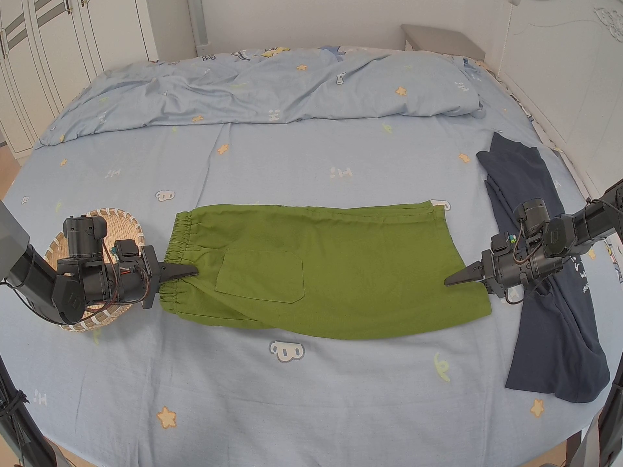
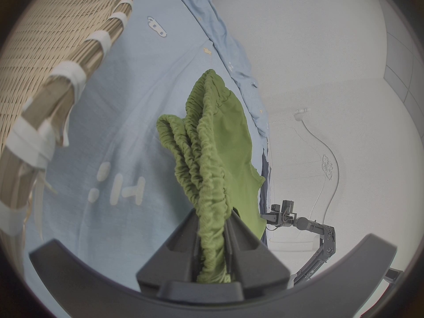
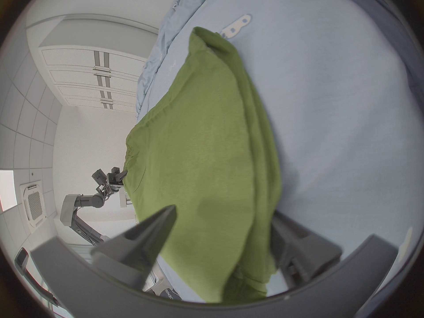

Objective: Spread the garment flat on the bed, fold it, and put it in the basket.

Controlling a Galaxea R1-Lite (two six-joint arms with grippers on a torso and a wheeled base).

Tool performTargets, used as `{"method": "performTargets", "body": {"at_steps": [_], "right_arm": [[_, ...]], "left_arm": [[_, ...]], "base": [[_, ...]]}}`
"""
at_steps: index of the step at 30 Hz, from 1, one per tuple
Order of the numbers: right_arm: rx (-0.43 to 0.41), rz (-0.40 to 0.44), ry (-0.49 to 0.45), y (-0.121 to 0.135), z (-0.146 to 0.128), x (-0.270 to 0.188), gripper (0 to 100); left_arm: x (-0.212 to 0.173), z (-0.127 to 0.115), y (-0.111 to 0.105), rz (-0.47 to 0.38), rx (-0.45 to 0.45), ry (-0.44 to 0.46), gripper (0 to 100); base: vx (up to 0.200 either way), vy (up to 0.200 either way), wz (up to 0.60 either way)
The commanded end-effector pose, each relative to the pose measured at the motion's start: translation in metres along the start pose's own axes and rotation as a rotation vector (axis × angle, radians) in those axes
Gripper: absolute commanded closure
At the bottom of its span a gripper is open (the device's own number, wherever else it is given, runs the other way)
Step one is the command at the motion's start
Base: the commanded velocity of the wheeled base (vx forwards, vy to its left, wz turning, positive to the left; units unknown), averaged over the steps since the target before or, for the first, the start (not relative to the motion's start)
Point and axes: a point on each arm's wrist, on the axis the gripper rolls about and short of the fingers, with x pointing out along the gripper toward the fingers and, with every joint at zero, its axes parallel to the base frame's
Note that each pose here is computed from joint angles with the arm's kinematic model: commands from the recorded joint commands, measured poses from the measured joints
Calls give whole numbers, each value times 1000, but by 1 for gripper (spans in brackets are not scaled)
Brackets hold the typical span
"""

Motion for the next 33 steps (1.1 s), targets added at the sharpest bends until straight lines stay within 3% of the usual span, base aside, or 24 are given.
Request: {"method": "performTargets", "body": {"at_steps": [1, 7, 12, 19, 27, 29, 33], "right_arm": [[-1, -4, -18, -4, 3, -4, 100], [-7, -13, -58, -4, 8, -18, 100], [-52, -6, -97, 23, 7, -41, 100], [-40, -4, -62, 47, -14, -59, 100], [40, -27, 71, 30, -77, -49, 100], [80, -28, 107, 22, -108, -44, 100], [75, -24, 107, 16, -140, -40, 100]], "left_arm": [[-1, 0, -1, -3, 2, -1, 100], [-1, 1, -1, -1, 2, -6, 100], [-3, 0, -1, 3, -3, -4, 100], [-19, -14, -11, 34, 6, 35, 100], [-57, -38, -17, 141, 55, 137, 100], [-77, -57, -16, 174, 80, 164, 100], [-95, -84, -8, 202, 97, 191, 100]], "base": [[0, 0, 0], [0, 0, 0], [0, 0, 0], [0, 0, 0], [0, 0, 0], [0, 0, 0], [0, 0, 0]]}}
